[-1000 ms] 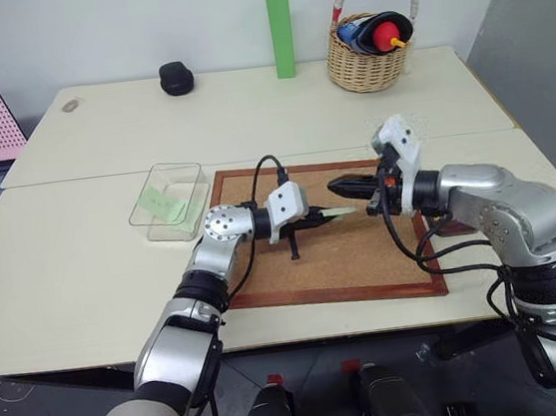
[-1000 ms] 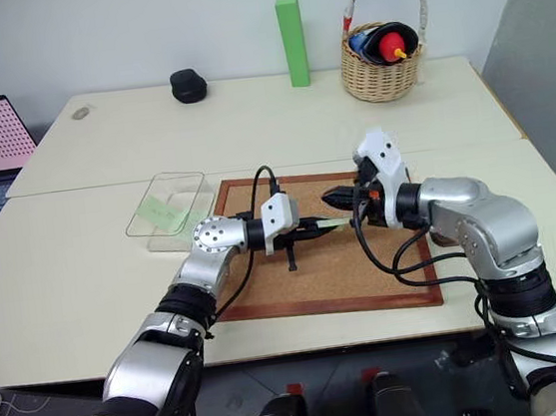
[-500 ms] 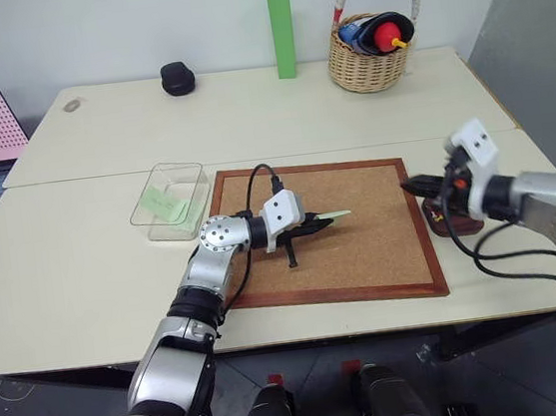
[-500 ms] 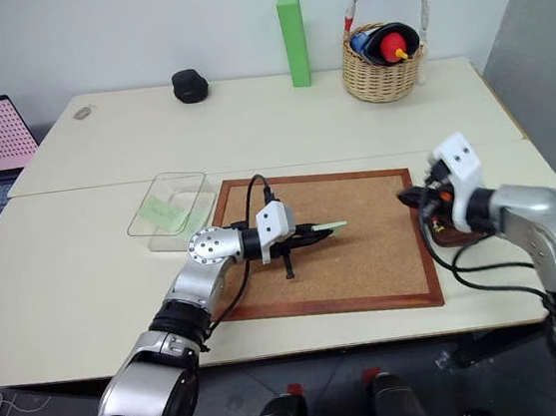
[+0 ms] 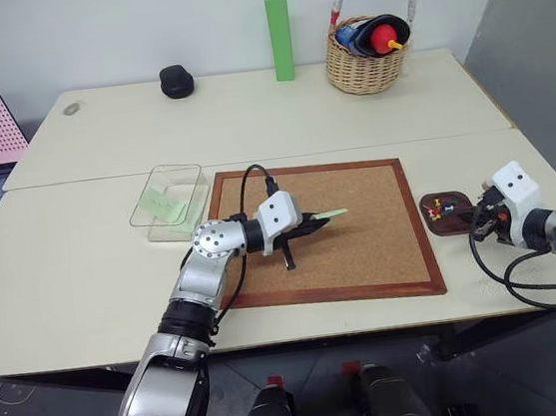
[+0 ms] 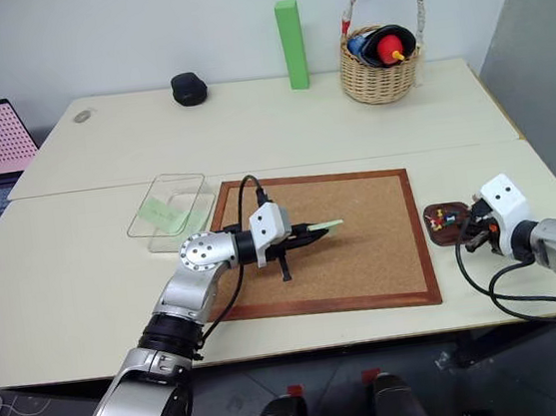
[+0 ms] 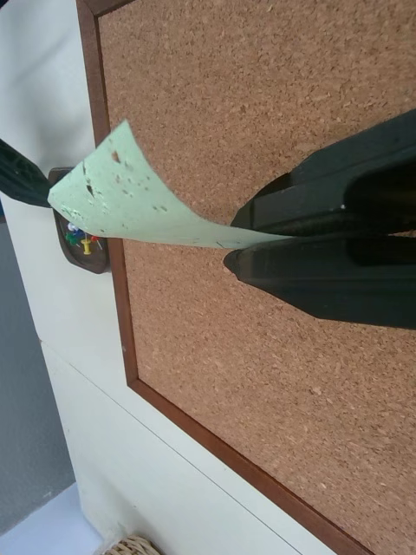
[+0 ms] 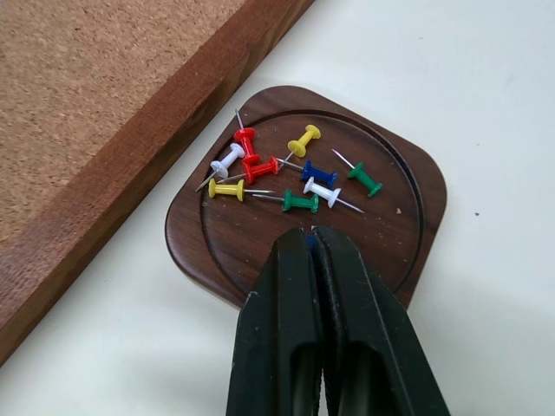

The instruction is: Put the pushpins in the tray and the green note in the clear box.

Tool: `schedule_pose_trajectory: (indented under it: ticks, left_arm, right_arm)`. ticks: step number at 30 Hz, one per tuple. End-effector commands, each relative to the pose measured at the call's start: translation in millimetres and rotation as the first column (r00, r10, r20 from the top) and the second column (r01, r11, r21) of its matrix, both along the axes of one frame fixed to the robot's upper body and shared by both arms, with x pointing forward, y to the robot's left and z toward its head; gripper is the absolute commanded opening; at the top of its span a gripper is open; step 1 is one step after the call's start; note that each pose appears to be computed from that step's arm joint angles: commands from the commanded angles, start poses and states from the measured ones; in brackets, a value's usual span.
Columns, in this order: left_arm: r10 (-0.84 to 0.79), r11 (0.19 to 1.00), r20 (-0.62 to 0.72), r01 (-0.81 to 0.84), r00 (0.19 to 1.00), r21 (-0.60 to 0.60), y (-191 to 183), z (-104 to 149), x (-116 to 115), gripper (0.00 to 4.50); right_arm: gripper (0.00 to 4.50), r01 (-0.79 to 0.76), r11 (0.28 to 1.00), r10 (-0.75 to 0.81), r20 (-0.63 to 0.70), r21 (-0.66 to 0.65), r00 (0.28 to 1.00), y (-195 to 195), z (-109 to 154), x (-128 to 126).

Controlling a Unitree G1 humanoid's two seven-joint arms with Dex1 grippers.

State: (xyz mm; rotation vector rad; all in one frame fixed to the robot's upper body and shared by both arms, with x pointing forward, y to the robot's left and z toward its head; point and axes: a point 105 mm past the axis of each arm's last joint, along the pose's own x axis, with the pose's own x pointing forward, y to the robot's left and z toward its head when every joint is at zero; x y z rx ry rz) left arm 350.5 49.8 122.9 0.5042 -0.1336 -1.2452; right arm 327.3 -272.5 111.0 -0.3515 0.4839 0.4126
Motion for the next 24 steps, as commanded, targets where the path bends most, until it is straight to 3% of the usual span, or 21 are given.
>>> schedule_pose_trajectory:
  ticks: [1, 11, 19, 24]
  left_arm:
    - [-0.006, 1.0, 0.039, 0.007, 0.999, -0.003, -2.3, 8.5, -2.6, 0.0]
    - [0.007, 1.0, 0.035, -0.006, 0.999, -0.007, 0.1, 8.4, -2.4, 0.0]
    - [0.011, 1.0, 0.034, -0.011, 0.999, -0.014, 0.6, 9.0, -1.7, 0.0]
    - [0.046, 0.998, 0.03, -0.044, 0.998, -0.051, 5.0, 17.3, 2.3, 0.0]
  right_arm:
    - [0.93, 0.006, 1.0, -0.005, 0.062, -0.019, 0.998, -0.7, 10.4, 10.0]
    - [2.87, 0.015, 1.0, -0.017, 0.125, 0.022, 0.992, 1.7, 30.5, 17.8]
    - [2.87, -0.004, 0.994, -0.012, 0.135, 0.112, 0.991, 7.5, 43.6, 15.6]
    - [2.87, -0.189, 0.971, 0.157, 0.203, 0.146, 0.967, 40.6, 60.4, 10.2]
